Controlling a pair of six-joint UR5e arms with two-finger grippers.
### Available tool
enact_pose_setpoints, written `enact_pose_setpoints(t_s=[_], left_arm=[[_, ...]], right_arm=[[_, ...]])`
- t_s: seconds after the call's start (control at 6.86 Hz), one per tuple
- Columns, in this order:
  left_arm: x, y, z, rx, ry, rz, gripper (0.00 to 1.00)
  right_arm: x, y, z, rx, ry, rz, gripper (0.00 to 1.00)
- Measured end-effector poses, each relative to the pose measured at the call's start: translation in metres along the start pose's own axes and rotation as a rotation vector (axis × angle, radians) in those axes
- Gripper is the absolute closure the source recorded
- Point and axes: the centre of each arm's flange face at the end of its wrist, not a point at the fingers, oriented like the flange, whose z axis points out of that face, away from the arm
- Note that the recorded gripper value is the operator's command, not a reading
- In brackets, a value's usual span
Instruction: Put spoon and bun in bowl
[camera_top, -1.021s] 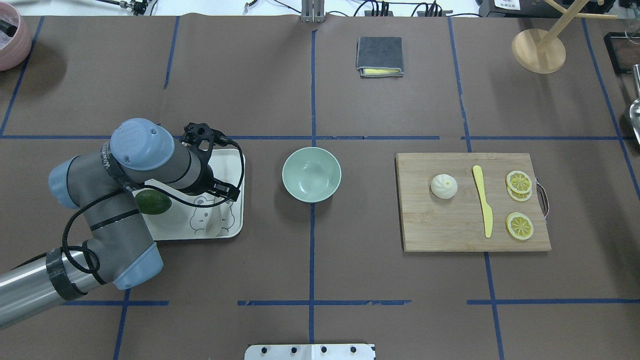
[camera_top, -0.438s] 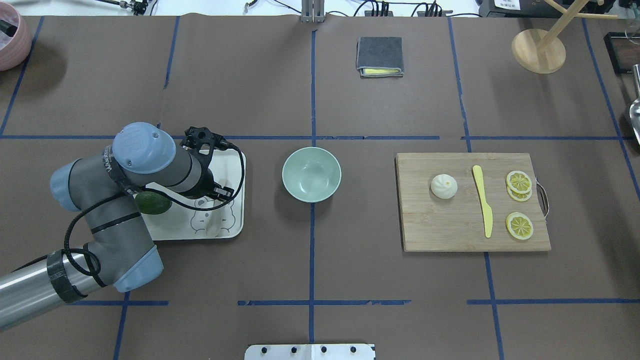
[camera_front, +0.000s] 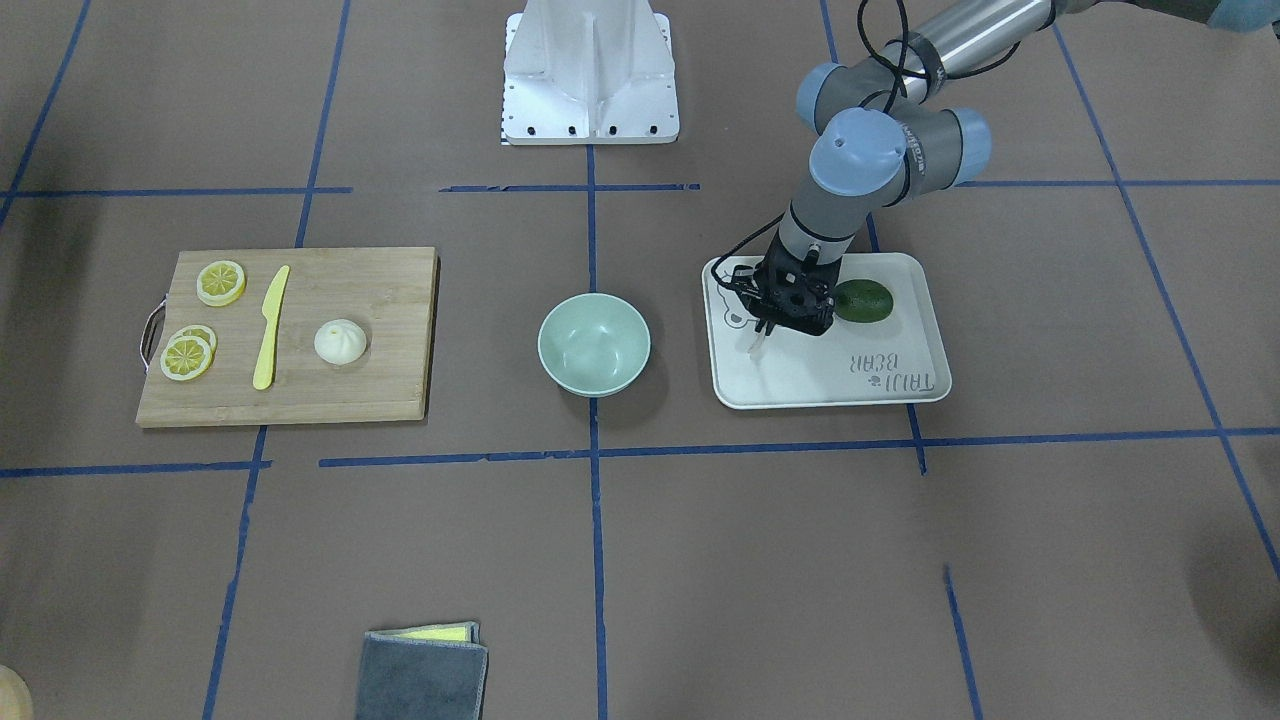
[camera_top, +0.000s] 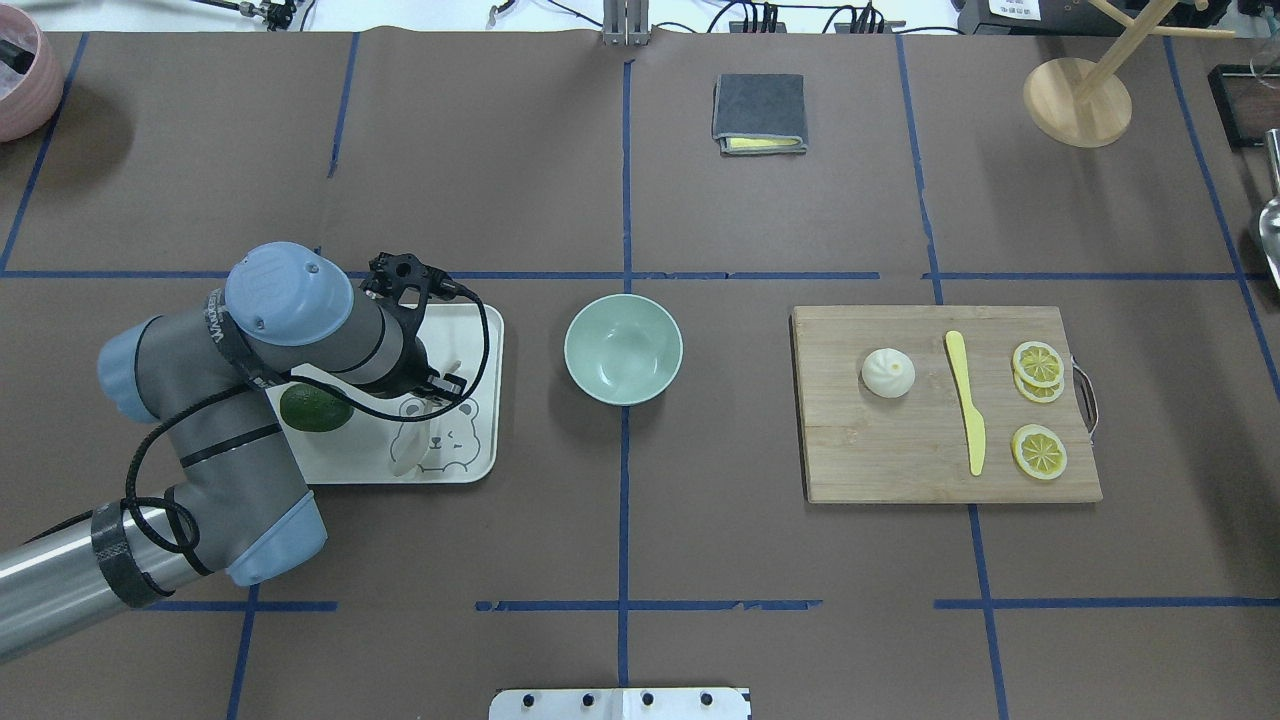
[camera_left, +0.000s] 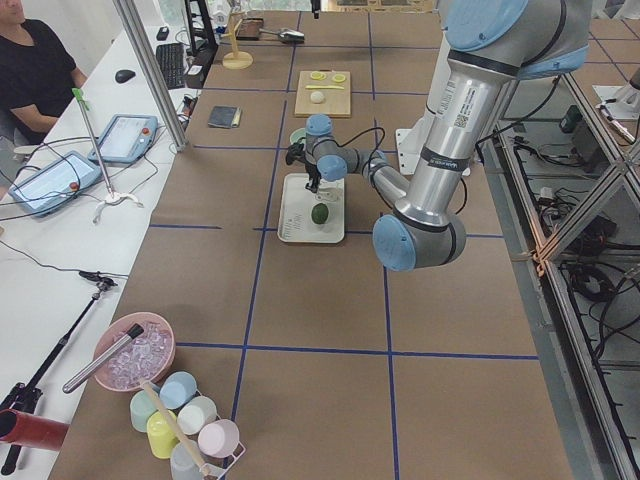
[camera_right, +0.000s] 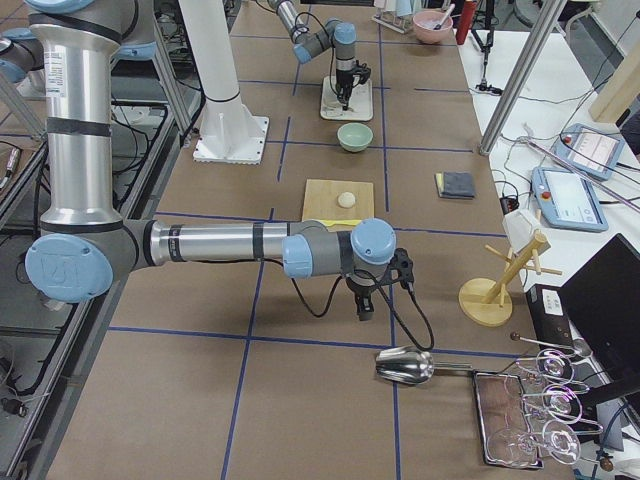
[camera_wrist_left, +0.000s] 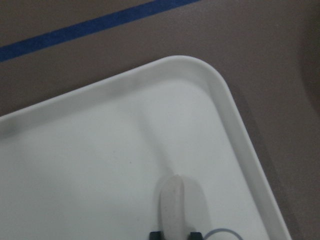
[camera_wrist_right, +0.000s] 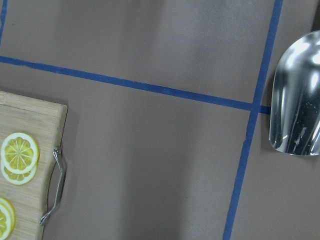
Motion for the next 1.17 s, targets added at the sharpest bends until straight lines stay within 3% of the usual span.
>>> enact_pose_setpoints(t_s=[0.44, 1.02, 1.17], left_arm=[[0.034, -0.03, -0.031, 0.059, 0.047, -0.003, 1.0], [0.14, -0.114, -0.072, 0.218, 0.137, -0.05, 1.0], [0.151, -0.128, -0.07, 0.268, 0.149, -0.052, 0.94]], right_arm=[[-0.006, -0.003, -0.004, 0.01, -0.01, -0.006, 0.0], [-0.03, -0.007, -0.006, 0.013, -0.082, -0.039, 0.0], [-0.036, -0.008, -0.004, 0.009, -0.096, -0.035, 0.0]])
